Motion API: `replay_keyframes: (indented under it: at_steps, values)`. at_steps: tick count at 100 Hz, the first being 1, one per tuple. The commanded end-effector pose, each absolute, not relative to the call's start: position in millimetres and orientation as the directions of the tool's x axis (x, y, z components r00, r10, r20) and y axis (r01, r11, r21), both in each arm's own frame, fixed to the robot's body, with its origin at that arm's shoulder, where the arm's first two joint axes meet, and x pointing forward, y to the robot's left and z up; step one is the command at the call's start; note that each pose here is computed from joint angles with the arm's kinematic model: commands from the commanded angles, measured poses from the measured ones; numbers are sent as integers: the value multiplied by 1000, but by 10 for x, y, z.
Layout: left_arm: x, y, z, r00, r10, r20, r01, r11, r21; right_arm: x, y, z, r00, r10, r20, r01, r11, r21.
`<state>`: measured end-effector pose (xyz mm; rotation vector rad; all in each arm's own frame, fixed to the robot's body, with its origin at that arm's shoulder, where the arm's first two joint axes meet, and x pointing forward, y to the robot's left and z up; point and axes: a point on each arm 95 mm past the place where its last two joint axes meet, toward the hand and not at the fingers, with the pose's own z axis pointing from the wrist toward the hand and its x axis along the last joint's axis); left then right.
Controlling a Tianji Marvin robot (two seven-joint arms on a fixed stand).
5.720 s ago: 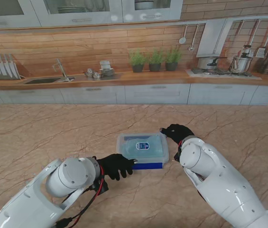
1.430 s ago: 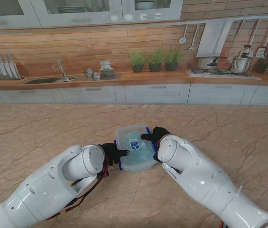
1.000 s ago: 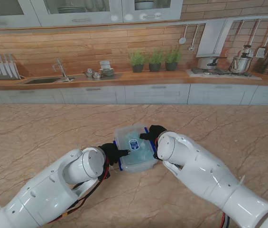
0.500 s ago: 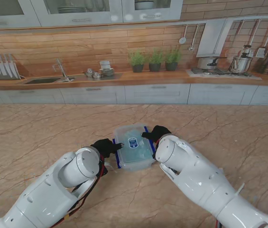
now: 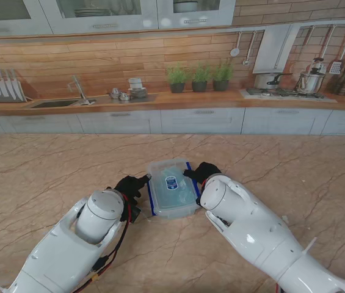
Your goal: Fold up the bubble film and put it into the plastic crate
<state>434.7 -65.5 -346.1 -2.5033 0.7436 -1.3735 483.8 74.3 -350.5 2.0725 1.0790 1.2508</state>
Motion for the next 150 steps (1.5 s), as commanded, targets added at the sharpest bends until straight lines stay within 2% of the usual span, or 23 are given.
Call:
replay_keyframes:
  at_steps: [1, 35, 50, 61, 106, 125, 150]
  values:
    - [4308, -766, -3539, 458, -509, 728, -368, -855, -366, 4805, 795, -3520, 265, 818, 511, 387, -575, 721]
    - [4348, -988, -3667, 584, -329, 742, -365, -923, -123, 4807, 818, -3511, 271, 810, 521, 392, -587, 708]
    - [4348, -1088, -3672, 619, -190, 762, -300, -954, 6, 4808, 830, -3513, 274, 807, 523, 396, -590, 704]
    - [4348, -1126, -3666, 629, -119, 768, -243, -969, 49, 4807, 834, -3516, 277, 807, 522, 398, -591, 702]
    - [4347, -943, -3662, 646, -123, 753, -201, -980, 12, 4780, 812, -3519, 288, 807, 515, 397, -590, 703]
    - [4347, -878, -3658, 638, -163, 752, -197, -979, -45, 4777, 808, -3522, 289, 809, 512, 400, -587, 703]
    - [4354, -803, -3638, 634, -165, 755, -162, -984, -78, 4769, 800, -3524, 291, 810, 509, 399, -587, 704]
